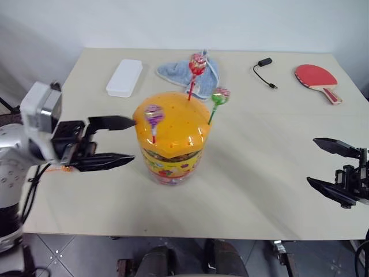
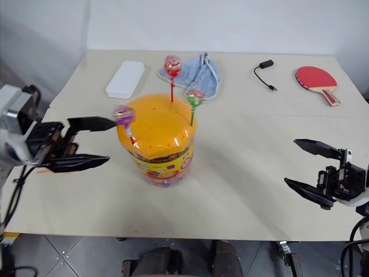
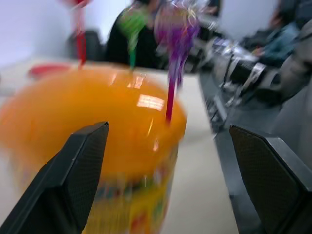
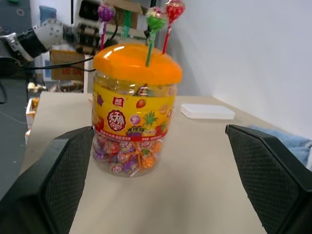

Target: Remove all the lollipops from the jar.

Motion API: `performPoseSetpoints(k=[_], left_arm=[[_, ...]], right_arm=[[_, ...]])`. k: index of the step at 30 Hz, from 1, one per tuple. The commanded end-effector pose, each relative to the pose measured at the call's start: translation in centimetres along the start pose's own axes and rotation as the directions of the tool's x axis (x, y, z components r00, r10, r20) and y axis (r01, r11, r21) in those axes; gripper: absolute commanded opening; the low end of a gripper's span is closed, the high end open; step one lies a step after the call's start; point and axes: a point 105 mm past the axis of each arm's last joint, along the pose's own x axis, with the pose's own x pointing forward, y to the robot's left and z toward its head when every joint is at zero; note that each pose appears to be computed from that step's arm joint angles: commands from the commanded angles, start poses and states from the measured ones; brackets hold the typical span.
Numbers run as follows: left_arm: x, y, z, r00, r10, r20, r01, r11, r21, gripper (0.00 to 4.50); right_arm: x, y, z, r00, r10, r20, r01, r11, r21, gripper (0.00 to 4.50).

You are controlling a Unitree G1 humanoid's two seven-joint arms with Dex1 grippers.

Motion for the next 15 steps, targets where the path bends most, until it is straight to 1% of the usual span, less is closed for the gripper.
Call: performPoseSetpoints(k=[1, 4, 7, 11, 15], left_arm=[[1.3, -0.2, 0.5, 0.999, -0.045, -0.001, 0.045, 0.999, 0.03, 4.19], [1.8, -0.3, 0.4, 0.997, -0.074, 0.012, 0.074, 0.997, 0.007, 4.19], [2.2, -0.6, 0.1, 0.996, -0.089, -0.02, 0.089, 0.996, 0.011, 3.6], [2.2, -0.4, 0.1, 0.997, -0.073, -0.02, 0.073, 0.997, 0.004, 2.38], [2.6, -0.1, 0.0, 0.998, -0.066, -0.015, 0.066, 0.998, 0.005, 1.08]], right_arm=[[0.7, 0.3, 0.9, 1.0, 0.019, -0.01, -0.019, 0.998, -0.06, 4.5], [1.1, 0.3, 0.9, 1.0, 0.003, -0.005, -0.004, 0.998, -0.067, 4.5], [1.4, 0.4, 0.9, 1.0, -0.01, 0.001, 0.01, 0.997, -0.071, 4.5], [1.7, 0.6, 1.0, 1.0, -0.012, 0.003, 0.012, 0.997, -0.071, 4.5], [2.3, 0.8, 1.0, 1.0, -0.001, 0.022, 0.002, 0.998, -0.063, 4.5]])
